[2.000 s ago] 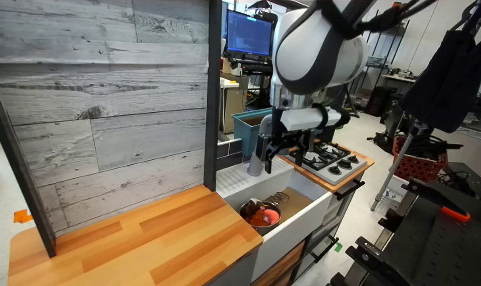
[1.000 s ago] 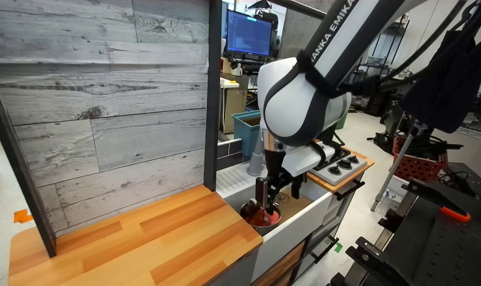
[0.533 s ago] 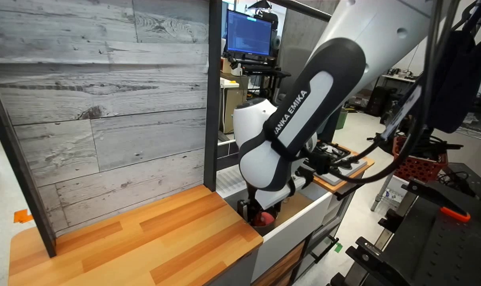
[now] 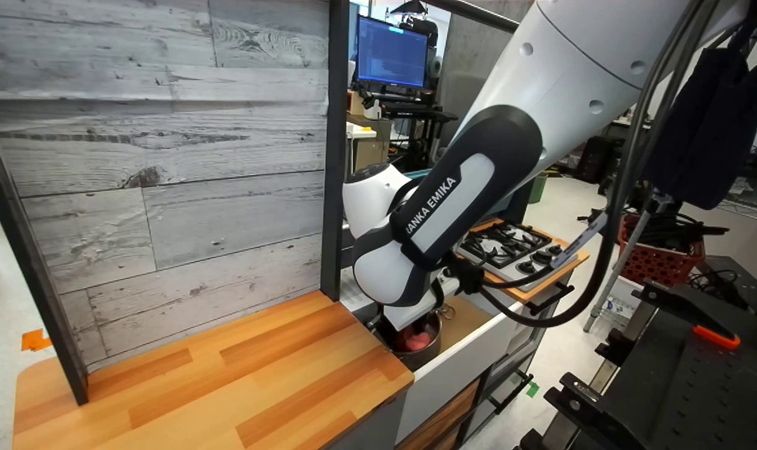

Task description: Put the toys on the counter

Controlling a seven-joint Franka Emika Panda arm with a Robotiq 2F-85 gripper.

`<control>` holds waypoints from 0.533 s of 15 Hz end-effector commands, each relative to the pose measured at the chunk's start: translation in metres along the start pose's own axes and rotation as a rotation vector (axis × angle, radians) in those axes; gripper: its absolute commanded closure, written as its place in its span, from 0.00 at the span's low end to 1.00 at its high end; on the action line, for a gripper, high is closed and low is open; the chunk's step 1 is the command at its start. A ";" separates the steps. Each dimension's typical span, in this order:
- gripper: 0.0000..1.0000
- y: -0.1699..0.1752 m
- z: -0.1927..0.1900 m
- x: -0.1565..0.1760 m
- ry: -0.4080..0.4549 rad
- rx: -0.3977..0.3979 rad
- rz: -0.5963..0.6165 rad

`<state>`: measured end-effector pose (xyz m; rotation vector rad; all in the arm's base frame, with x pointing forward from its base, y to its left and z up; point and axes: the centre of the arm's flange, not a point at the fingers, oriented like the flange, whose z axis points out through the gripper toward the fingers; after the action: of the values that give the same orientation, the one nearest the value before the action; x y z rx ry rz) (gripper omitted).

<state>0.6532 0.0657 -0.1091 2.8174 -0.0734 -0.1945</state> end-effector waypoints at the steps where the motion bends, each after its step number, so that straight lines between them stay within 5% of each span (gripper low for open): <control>1: 0.72 -0.021 0.006 -0.007 0.006 -0.028 -0.047; 5: 0.99 -0.026 -0.003 -0.037 0.035 -0.034 -0.110; 8: 0.97 -0.032 -0.011 -0.060 0.093 -0.038 -0.163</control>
<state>0.6379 0.0786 -0.1117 2.7920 0.0649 -0.1430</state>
